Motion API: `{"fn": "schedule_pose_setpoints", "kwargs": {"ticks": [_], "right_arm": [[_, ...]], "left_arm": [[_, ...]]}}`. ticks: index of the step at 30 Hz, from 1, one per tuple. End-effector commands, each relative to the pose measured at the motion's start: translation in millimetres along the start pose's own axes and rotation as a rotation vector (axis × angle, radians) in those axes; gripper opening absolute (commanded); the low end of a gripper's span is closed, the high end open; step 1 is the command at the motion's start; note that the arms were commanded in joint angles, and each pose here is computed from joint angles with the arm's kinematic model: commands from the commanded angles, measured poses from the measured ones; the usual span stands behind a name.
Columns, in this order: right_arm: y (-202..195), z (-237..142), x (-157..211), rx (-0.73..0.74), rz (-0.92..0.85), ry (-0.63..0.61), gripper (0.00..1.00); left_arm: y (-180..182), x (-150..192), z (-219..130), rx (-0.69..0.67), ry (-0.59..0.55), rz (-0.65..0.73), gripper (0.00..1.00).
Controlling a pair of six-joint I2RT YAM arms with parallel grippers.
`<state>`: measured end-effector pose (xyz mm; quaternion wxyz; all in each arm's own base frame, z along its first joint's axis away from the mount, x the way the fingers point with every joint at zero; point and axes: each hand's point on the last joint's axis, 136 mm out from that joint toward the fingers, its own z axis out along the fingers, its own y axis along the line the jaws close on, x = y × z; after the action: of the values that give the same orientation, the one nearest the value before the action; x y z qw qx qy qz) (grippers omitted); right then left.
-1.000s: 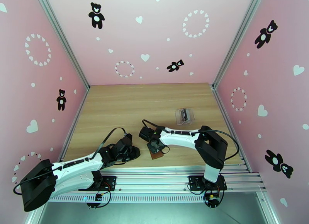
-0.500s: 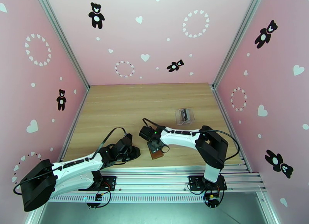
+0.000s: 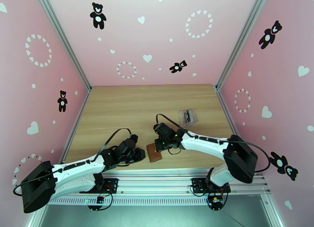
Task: Put the credit cards into the card holder
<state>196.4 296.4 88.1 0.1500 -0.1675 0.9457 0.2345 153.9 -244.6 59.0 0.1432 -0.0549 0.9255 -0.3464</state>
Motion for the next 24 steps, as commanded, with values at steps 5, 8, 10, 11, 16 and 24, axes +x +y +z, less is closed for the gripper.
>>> {"fn": "schedule_pose_setpoints", "kwargs": {"ticks": [5, 8, 10, 11, 16, 24], "right_arm": [[47.4, -76.5, -21.4, -0.237, -0.001, -0.128, 0.00], [59.8, -87.0, -23.5, -0.296, 0.004, -0.153, 0.00], [64.4, -76.7, -20.8, -0.321, 0.019, -0.137, 0.00], [64.8, -68.6, -18.4, -0.325, 0.027, -0.120, 0.00], [71.9, -43.1, -17.1, -0.370, 0.064, -0.110, 0.00], [71.0, -17.6, -18.3, -0.367, 0.101, -0.091, 0.00]], "left_arm": [[30.4, -17.6, -24.6, -0.159, -0.110, -0.008, 0.22], [41.0, -21.2, -37.6, -0.183, -0.135, -0.021, 0.22], [48.2, -22.4, -43.4, -0.189, -0.151, -0.034, 0.23], [50.0, -21.8, -44.9, -0.181, -0.152, -0.043, 0.23], [32.6, -20.6, -45.6, -0.075, -0.140, -0.040, 0.23], [3.9, -16.1, -28.8, 0.063, -0.074, -0.041, 0.22]]}}
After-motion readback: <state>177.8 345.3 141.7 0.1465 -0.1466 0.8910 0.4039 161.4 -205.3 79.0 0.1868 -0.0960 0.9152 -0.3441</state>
